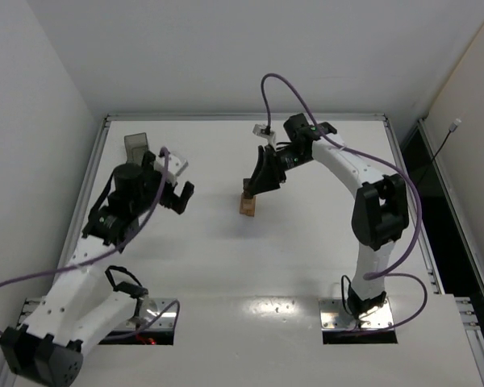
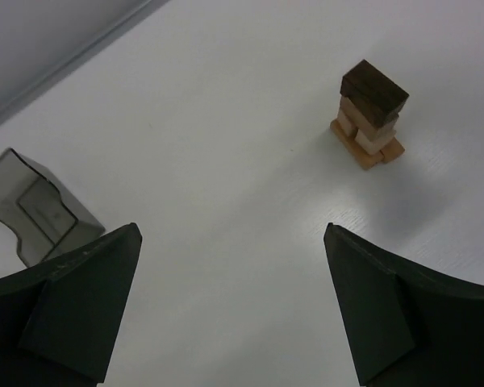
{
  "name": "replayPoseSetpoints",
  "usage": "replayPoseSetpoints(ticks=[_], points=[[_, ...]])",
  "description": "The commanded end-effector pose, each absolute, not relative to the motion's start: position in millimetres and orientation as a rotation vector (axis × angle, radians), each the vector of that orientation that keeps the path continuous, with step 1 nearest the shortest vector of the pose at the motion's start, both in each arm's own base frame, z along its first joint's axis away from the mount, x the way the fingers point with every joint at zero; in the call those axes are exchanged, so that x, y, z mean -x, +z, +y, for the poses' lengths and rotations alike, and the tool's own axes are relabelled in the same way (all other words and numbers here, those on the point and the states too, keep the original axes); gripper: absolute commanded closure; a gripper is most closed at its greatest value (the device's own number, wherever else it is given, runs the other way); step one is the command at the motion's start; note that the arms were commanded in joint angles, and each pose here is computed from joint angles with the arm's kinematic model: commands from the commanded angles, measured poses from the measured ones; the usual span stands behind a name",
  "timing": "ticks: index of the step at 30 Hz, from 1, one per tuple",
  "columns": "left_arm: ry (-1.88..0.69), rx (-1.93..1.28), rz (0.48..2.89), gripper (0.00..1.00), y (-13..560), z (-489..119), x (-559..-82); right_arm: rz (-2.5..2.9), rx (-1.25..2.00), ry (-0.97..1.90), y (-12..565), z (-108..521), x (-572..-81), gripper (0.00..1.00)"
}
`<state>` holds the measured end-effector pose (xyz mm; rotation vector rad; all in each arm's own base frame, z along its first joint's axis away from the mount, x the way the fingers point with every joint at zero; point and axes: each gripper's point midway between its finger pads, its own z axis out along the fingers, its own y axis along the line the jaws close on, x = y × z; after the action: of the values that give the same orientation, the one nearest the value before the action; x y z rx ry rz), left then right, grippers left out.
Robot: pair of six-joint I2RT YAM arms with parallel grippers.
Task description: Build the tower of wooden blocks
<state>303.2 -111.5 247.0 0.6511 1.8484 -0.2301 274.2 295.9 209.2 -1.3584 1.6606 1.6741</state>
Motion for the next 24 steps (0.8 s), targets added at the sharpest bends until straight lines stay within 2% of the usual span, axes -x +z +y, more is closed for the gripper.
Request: replayPoseSetpoints(ticks=[1,4,9,10,14,16,24], points=[[-0.018,-0.842,1.599,0.07,260,-112,-288,1.575,1.163,1.989,262,296,-275,1.00],[0.043,-1.077,1.425,0.17,238,-127,-264,1.637,1.107,2.016,265,292,-287,1.00],[0.157,-1.323,1.001,0.20,234,-150,-227,1.682,1.089,2.045,291,298,-307,1.00],[0.144,-1.349,0.968,0.24,219,-155,-224,1.679,1.093,2.042,295,299,-310,1.00],[0.170,-1.299,0.751,0.27,240,-170,-219,1.611,1.167,2.012,322,310,-311,1.00],[0.146,-1.279,0.709,0.32,247,-177,-217,1.574,1.213,2.006,328,318,-304,1.00],[0.141,-1.149,0.528,0.37,295,-202,-206,1.449,1.353,1.989,333,342,-279,1.00]])
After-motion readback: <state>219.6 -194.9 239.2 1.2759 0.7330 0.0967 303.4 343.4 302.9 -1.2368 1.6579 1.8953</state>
